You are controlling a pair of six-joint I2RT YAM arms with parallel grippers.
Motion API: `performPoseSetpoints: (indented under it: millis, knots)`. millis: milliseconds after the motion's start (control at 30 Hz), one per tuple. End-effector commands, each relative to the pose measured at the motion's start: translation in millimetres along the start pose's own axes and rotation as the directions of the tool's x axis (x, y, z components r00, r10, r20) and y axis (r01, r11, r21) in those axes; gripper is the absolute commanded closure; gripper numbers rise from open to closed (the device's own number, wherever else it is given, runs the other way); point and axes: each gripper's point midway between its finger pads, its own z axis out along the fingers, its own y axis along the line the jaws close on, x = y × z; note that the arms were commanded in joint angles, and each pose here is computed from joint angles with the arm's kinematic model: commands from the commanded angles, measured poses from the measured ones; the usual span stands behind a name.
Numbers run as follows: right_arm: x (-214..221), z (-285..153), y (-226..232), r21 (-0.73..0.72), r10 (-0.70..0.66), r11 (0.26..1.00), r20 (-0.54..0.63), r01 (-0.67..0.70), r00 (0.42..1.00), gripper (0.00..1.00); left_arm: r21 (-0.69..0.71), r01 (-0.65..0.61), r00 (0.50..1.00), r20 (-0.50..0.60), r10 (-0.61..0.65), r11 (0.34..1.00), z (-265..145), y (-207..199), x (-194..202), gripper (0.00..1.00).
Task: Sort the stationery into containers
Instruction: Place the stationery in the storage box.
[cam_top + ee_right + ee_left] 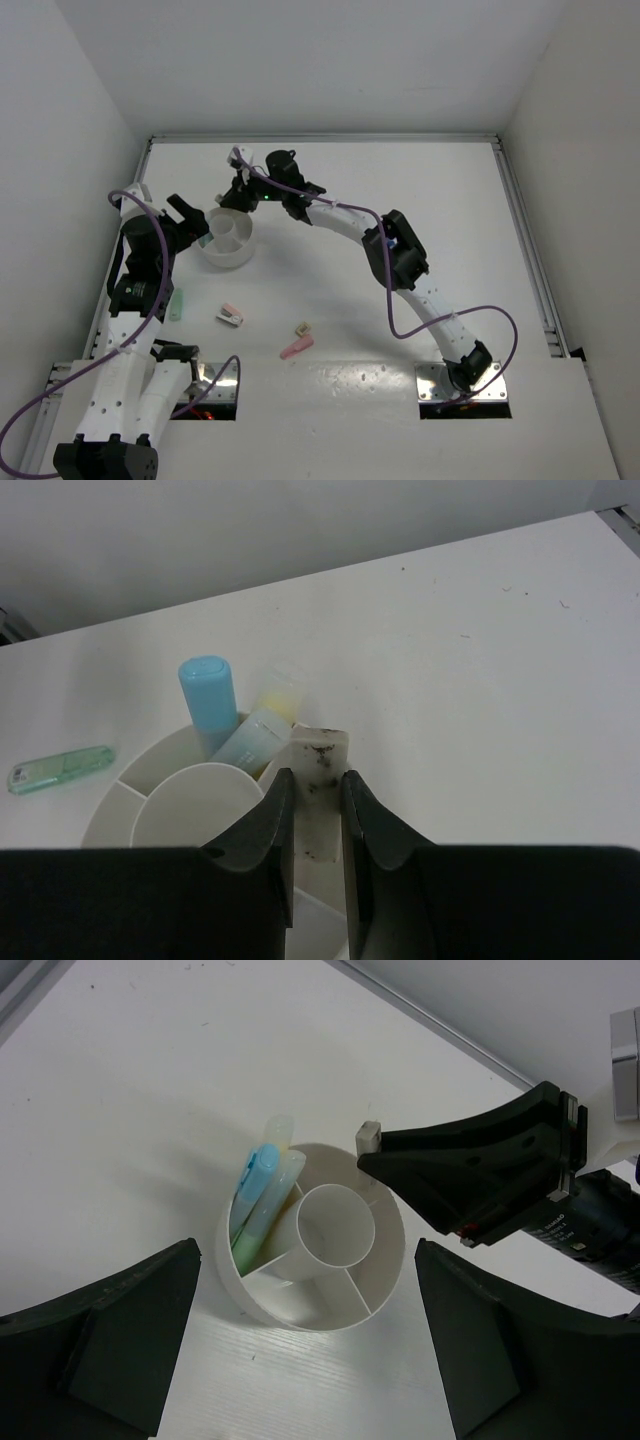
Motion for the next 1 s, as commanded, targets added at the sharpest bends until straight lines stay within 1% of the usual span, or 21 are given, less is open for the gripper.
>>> performPoseSetpoints:
  millis: [0, 100, 133, 200, 233, 367, 467, 533, 600, 633, 667, 700, 733, 767, 800, 833, 867, 900, 933, 967]
  knots:
    - [0, 5, 5, -0.025, -0.025, 0.999, 0.021, 0.025, 0.999, 0.83, 0.024, 0.004, 0.999, 0.052, -0.005, 1.000, -3, -6, -17, 0.06]
    - [7, 6, 4, -0.025, -0.020, 0.999, 0.014, 0.020, 1.000, 0.78, 0.024, 0.004, 0.999, 0.052, -0.005, 1.000, -3, -6, -17, 0.06]
    - [8, 6, 4, -0.026, -0.014, 1.000, 0.006, 0.014, 1.000, 0.72, 0.024, 0.004, 0.999, 0.052, -0.005, 1.000, -3, -6, -17, 0.06]
    - [9, 6, 4, -0.026, -0.014, 1.000, 0.006, 0.014, 1.000, 0.64, 0.024, 0.004, 0.999, 0.052, -0.005, 1.000, -3, -6, -17, 0.06]
    - [9, 6, 2, -0.013, -0.014, 1.000, 0.006, 0.014, 1.000, 0.54, 0.024, 0.004, 0.999, 0.052, -0.005, 1.000, -3, -6, -17, 0.06]
    - [11, 5, 2, -0.014, -0.009, 1.000, -0.002, 0.009, 1.000, 0.46, 0.024, 0.004, 0.999, 0.052, -0.005, 1.000, -3, -6, -17, 0.06]
    - [-2, 2, -3, -0.004, -0.021, 1.000, 0.018, 0.021, 1.000, 0.46, 0.024, 0.004, 0.999, 0.052, -0.005, 1.000, -3, -6, -17, 0.06]
    - [-24, -1, -2, -0.002, -0.045, 0.999, 0.051, 0.045, 0.998, 0.51, 0.024, 0.004, 0.999, 0.052, -0.005, 1.000, -3, -6, -17, 0.06]
    - [-59, -8, 1, 0.004, -0.104, 0.995, 0.087, 0.104, 0.991, 0.71, 0.024, 0.004, 0.999, 0.052, -0.005, 1.000, -3, -6, -17, 0.06]
    - [-76, -14, -10, 0.055, -0.131, 0.991, 0.101, 0.126, 0.986, 0.85, 0.024, 0.004, 0.999, 0.052, -0.005, 1.000, -3, -6, -17, 0.06]
    - [-85, -19, -15, 0.089, -0.174, 0.982, 0.093, 0.166, 0.980, 1.00, 0.024, 0.004, 0.999, 0.052, -0.005, 1.000, -3, -6, -17, 0.06]
    - [-96, -27, -25, 0.137, -0.197, 0.973, 0.088, 0.184, 0.977, 1.00, 0.024, 0.004, 0.999, 0.052, -0.005, 1.000, -3, -6, -17, 0.06]
    - [-111, -40, -30, 0.198, -0.213, 0.960, 0.059, 0.197, 0.975, 1.00, 0.024, 0.004, 0.999, 0.052, -0.005, 1.000, -3, -6, -17, 0.06]
    - [-116, -47, -32, 0.220, -0.233, 0.950, 0.026, 0.222, 0.972, 1.00, 0.024, 0.004, 0.999, 0.052, -0.005, 1.000, -3, -6, -17, 0.06]
    - [-116, -55, -30, 0.211, -0.283, 0.936, -0.025, 0.282, 0.959, 1.00, 0.024, 0.004, 0.999, 0.052, -0.005, 1.000, -3, -6, -17, 0.06]
    - [-91, -66, -21, 0.160, -0.248, 0.949, -0.145, 0.270, 0.958, 1.00, 0.024, 0.004, 0.999, 0.052, -0.005, 1.000, -3, -6, -17, 0.06]
    - [-99, -81, -12, 0.143, -0.262, 0.947, -0.182, 0.289, 0.948, 0.96, 0.024, 0.004, 0.999, 0.052, -0.005, 1.000, -3, -6, -17, 0.06]
    - [-89, -92, -4, 0.090, -0.297, 0.941, -0.242, 0.327, 0.924, 0.70, 0.034, 0.003, 0.999, 0.047, -0.005, 0.999, -3, -8, -16, 0.06]
    - [-41, -110, 17, 0.024, -0.241, 0.962, -0.399, 0.273, 0.885, 0.61, 0.027, 0.006, 0.999, 0.050, -0.007, 1.000, -3, -6, -17, 0.06]
    - [-25, -126, 24, -0.001, -0.234, 0.965, -0.464, 0.264, 0.854, 0.53, 0.027, 0.006, 0.999, 0.050, -0.007, 1.000, -3, -6, -17, 0.06]
